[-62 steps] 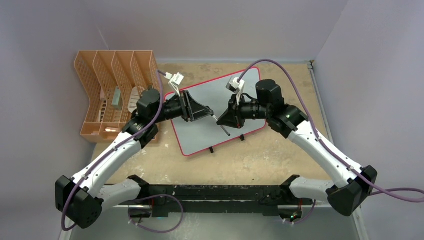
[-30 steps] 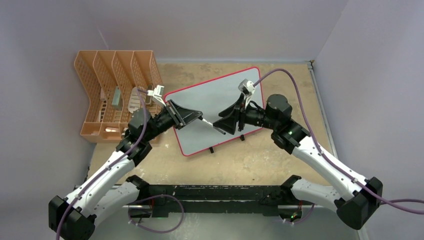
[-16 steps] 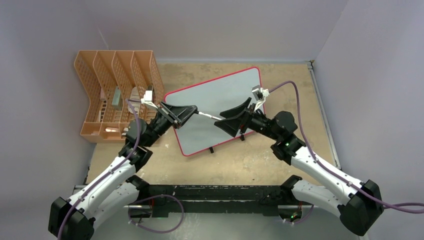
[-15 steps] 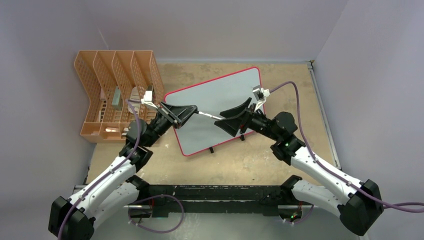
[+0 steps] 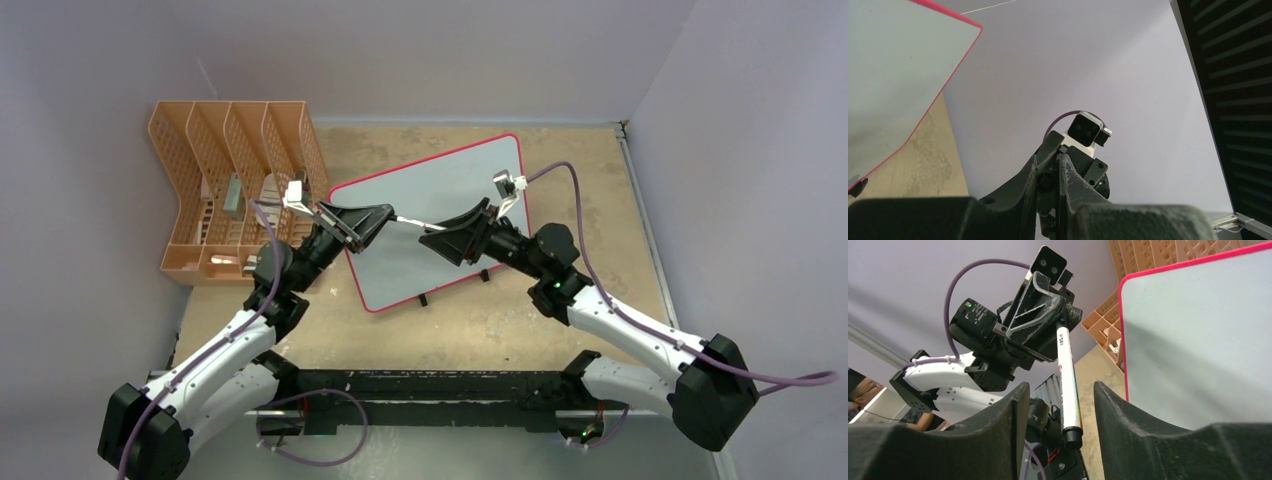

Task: Write a sentence on the whiteboard
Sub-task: Hold the whiteboard marker.

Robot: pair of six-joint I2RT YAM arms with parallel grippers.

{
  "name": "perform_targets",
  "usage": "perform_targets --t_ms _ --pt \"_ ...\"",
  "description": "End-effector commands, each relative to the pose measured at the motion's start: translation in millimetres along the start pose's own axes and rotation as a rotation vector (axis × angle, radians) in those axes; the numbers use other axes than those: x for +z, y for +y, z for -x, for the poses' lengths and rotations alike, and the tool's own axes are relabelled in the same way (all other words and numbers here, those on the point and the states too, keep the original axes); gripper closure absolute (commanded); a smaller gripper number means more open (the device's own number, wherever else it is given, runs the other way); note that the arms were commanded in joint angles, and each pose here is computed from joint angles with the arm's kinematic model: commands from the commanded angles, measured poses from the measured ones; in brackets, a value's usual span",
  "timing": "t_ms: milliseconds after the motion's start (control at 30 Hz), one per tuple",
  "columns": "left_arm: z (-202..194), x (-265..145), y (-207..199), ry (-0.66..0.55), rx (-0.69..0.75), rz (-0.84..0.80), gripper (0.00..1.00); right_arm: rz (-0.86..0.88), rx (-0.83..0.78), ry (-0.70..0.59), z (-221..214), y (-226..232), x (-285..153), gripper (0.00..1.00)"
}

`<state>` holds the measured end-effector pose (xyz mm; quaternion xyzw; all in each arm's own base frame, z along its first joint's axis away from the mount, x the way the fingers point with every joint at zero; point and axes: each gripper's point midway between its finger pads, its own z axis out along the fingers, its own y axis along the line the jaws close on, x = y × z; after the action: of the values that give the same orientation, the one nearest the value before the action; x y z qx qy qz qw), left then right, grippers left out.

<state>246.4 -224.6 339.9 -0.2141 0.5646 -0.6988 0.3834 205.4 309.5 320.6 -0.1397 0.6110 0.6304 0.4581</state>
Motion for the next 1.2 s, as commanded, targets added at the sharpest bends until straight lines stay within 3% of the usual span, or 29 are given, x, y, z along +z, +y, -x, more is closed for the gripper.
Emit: perform_targets --t_ms 0,467,667,900,1167 --pt "2.9 0.6 -29.7 -0.008 0.030 -0.099 1.00 0.063 -0.057 -0.084 32.5 28.3 9.8 0.50" --pt "2.2 2.3 -31.6 -0.002 0.057 -0.094 1.00 0.042 -0.069 -0.061 34.8 27.7 18.9 0.64" --pt "1.5 2.9 -31.3 0.003 0.068 -0.094 1.00 0.032 -0.073 -0.060 34.8 26.4 19.6 0.76" --pt "1.8 1.1 -27.8 -0.002 0.053 -0.085 1.00 0.042 -0.074 -0.064 34.3 28.0 18.7 1.00" --pt "16.3 -6.3 -28.2 -0.093 0.040 -0.074 1.00 0.031 -0.079 -0.057 30.6 26.1 14.3 1.00"
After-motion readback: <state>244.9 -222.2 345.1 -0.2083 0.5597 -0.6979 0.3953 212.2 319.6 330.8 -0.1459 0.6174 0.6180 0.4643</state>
